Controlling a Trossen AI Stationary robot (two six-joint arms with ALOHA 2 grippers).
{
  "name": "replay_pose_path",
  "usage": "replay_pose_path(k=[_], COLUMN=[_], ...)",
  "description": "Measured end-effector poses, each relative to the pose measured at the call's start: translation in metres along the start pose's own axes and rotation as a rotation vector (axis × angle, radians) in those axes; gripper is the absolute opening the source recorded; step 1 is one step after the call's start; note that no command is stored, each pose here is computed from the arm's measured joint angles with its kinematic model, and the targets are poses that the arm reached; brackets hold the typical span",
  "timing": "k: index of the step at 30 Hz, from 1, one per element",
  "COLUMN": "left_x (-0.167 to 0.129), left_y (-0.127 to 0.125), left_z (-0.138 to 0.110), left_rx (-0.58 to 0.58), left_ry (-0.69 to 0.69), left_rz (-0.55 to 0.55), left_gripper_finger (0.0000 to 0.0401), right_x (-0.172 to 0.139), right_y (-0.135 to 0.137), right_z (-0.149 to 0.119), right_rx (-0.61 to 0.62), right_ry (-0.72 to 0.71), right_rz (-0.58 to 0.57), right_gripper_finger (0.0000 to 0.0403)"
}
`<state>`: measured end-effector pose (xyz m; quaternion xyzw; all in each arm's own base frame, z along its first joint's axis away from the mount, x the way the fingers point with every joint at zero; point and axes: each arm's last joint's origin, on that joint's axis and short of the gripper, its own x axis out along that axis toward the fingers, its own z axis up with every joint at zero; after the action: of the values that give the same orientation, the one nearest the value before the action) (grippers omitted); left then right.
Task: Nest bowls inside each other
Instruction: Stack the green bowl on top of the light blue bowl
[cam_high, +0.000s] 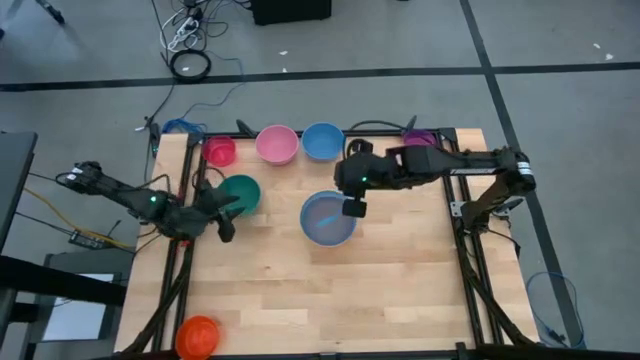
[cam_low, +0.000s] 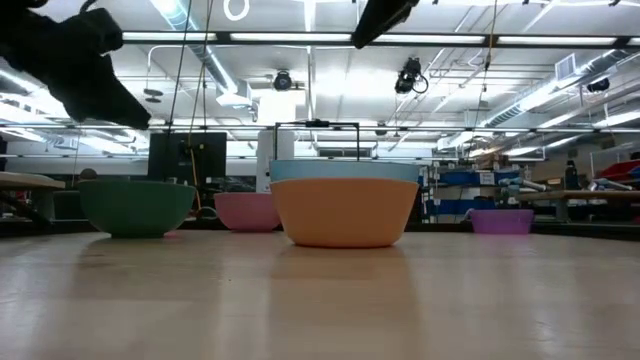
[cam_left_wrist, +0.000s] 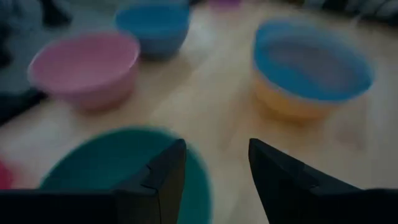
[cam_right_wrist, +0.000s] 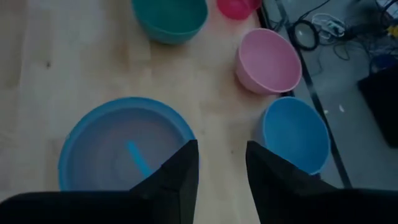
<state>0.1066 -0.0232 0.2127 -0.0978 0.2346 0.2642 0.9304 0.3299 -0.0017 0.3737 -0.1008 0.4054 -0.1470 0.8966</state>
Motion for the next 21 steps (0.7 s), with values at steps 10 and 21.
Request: replay_pose_path(k=[10,21], left_x=[0.045,0.083], left_y=[-0.032,-0.032], left_z=[0.016,0.029], left_rx=[0.113,0.166], left_ry=[0.499,0.679], left_rz=[0.129,0.25], left_gripper_finger=[0.0184,0.0184], right_x=[-0.022,-0.062], right_y=[-0.025,-0.042], right_z=[-0.004,-0.021], right_rx=[-0.009,-0.012], right_ry=[-0.034,-0.024], right_rz=[-0.047,-0.11], right_gripper_finger=[0.0118,0.0119])
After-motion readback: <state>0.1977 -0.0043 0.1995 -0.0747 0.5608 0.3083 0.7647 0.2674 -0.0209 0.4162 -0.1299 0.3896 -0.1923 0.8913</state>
